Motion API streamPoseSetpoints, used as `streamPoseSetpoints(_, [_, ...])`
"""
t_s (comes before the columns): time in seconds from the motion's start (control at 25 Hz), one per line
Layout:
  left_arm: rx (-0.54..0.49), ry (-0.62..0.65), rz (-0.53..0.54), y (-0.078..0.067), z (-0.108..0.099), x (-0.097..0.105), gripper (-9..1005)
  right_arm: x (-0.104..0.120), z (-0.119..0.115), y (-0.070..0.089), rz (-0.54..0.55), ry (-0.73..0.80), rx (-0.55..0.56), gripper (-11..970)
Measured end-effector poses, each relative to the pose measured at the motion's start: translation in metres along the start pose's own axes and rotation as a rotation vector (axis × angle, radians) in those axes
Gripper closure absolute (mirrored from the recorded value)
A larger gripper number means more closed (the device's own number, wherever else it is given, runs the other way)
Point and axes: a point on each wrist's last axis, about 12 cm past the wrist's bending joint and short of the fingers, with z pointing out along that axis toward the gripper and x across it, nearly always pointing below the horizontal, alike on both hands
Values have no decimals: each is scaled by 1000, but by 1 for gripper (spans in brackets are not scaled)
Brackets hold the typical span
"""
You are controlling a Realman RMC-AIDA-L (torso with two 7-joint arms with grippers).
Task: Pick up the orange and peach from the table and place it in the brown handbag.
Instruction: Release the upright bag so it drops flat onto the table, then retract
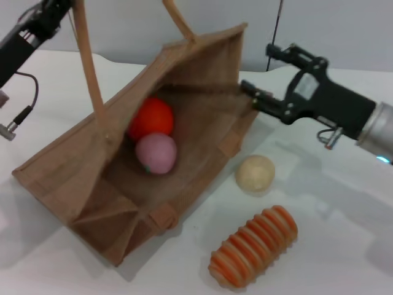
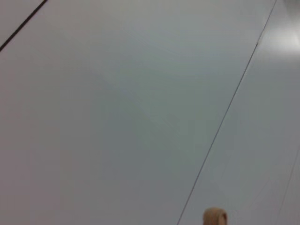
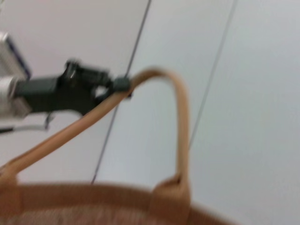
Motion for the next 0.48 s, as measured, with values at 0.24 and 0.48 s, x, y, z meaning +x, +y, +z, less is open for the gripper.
streamPoseSetpoints(0.24, [-38,48,98,2,4,16,720,3,-18,-4,15,-17,61,187])
streamPoseSetpoints(0.48, [-39,19,238,-4,10,34,600,6,-35,-8,46,-33,169,190])
